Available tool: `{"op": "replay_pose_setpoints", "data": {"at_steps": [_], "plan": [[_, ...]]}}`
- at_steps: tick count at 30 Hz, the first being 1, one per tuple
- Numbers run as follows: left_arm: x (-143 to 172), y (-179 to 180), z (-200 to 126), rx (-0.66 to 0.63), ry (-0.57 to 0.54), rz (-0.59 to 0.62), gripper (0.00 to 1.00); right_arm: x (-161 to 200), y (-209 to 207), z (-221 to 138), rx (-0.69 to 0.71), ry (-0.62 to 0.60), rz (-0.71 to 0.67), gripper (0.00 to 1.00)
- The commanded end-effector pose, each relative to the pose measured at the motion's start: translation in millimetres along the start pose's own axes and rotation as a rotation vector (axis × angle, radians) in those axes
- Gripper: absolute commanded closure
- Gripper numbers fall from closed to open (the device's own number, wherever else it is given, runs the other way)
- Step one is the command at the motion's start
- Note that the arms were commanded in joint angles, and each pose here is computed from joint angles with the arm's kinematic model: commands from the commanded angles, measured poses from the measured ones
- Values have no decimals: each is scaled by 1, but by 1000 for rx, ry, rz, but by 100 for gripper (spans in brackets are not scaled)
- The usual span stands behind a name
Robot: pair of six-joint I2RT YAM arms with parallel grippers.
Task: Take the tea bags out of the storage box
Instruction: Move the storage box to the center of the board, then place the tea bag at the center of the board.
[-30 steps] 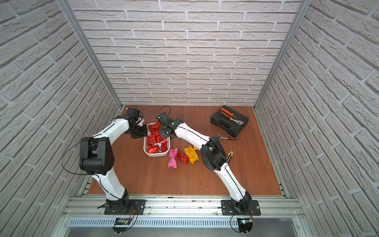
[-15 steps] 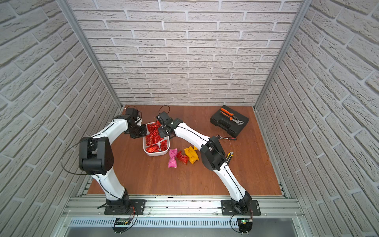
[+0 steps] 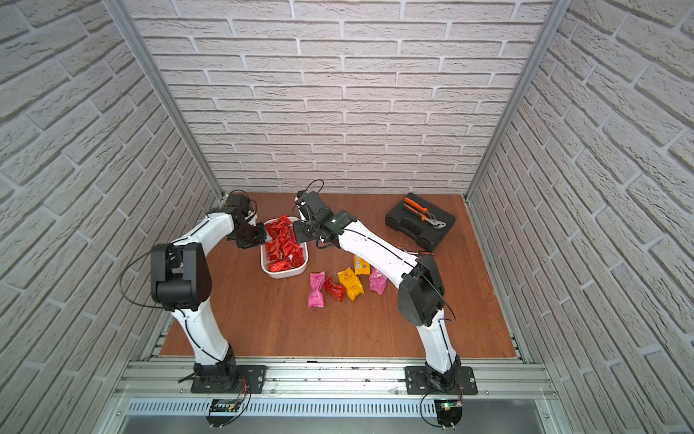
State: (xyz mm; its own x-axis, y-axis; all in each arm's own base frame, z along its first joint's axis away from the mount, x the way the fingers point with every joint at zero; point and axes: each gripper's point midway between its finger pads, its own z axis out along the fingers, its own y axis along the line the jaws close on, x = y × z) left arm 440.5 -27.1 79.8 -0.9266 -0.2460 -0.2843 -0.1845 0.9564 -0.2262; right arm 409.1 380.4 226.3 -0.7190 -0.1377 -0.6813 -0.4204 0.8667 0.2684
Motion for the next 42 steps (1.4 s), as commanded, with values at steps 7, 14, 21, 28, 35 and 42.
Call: {"op": "replay_pose_setpoints", "data": {"at_steps": [7, 14, 21, 28, 35, 42], "plan": [[-18, -6, -10, 25, -46, 41, 71, 45, -61, -15, 159, -25, 86, 97], [-41, -12, -48, 65, -174, -28, 35, 71, -86, 14, 185, -37, 185, 97], [-32, -37, -70, 117, -204, -10, 34, 77, -103, 36, 218, -85, 235, 97], [-16, -69, -47, 118, -146, 67, 34, 105, -126, 40, 271, -66, 279, 96], [-20, -81, -27, 43, -106, 126, 24, 101, -135, 8, 358, -45, 255, 62], [-31, -67, -13, -81, -99, 181, 20, 79, -133, -28, 372, -93, 186, 51]]}}
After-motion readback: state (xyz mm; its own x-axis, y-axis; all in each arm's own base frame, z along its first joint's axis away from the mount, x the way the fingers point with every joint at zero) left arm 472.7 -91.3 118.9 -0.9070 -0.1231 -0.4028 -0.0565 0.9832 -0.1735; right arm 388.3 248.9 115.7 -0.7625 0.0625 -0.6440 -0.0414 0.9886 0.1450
